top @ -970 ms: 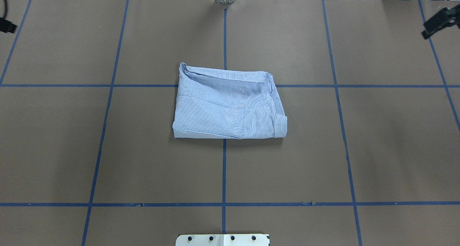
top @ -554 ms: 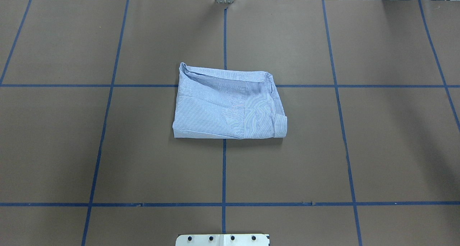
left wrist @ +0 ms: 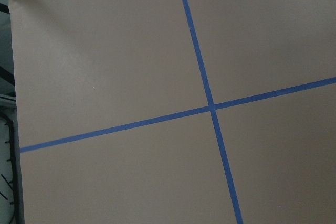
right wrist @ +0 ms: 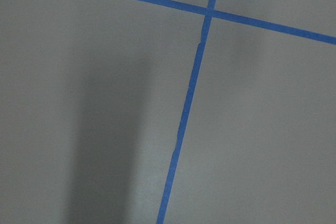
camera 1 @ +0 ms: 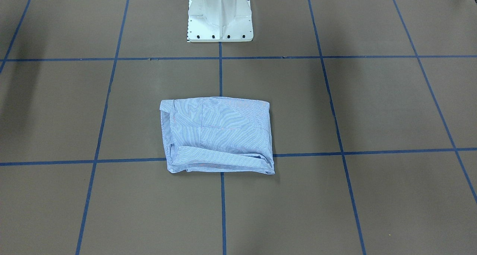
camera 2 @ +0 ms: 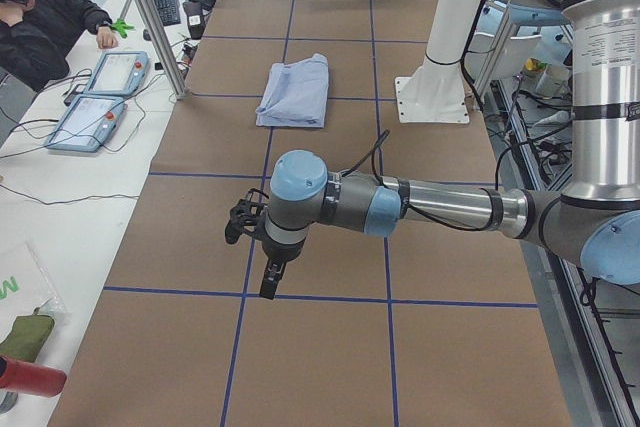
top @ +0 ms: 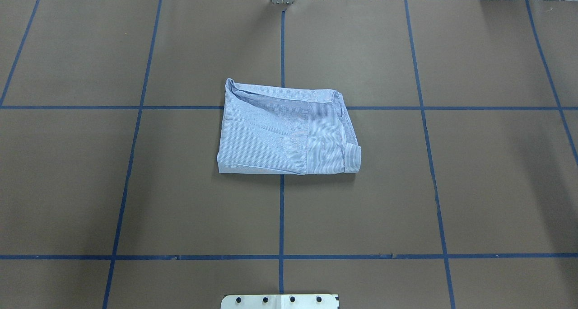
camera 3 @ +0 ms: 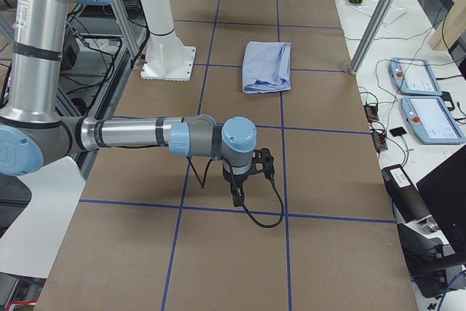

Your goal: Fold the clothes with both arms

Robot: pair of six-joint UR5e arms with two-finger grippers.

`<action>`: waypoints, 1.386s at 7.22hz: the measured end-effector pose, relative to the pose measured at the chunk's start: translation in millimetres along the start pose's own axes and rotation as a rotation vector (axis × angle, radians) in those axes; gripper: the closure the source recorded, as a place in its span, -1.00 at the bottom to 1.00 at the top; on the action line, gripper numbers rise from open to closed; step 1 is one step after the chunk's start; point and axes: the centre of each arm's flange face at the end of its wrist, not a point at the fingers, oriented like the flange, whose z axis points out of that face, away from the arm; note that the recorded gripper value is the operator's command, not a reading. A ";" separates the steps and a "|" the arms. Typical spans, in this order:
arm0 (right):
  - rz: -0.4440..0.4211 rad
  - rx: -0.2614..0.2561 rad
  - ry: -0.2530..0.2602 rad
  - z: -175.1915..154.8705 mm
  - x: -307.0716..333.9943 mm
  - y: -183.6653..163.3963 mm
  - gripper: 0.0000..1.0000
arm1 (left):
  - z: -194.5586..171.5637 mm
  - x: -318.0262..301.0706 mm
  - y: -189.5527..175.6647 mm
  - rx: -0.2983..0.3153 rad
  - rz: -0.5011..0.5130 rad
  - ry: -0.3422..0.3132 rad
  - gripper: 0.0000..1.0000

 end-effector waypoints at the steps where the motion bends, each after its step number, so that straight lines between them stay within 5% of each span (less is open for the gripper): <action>1: -0.013 0.014 0.022 -2.7 -0.1 -1.2 -1.00 | 5.6 1.5 12.3 -0.012 -0.019 0.055 -1.00; 4: -0.017 0.019 0.027 -2.1 0.6 0.1 -1.00 | 16.6 3.5 26.2 -0.037 -0.060 0.158 -1.00; 10: -0.009 0.004 0.041 4.4 7.8 11.5 -1.00 | 28.9 -6.4 31.5 -0.058 -0.070 0.147 -1.00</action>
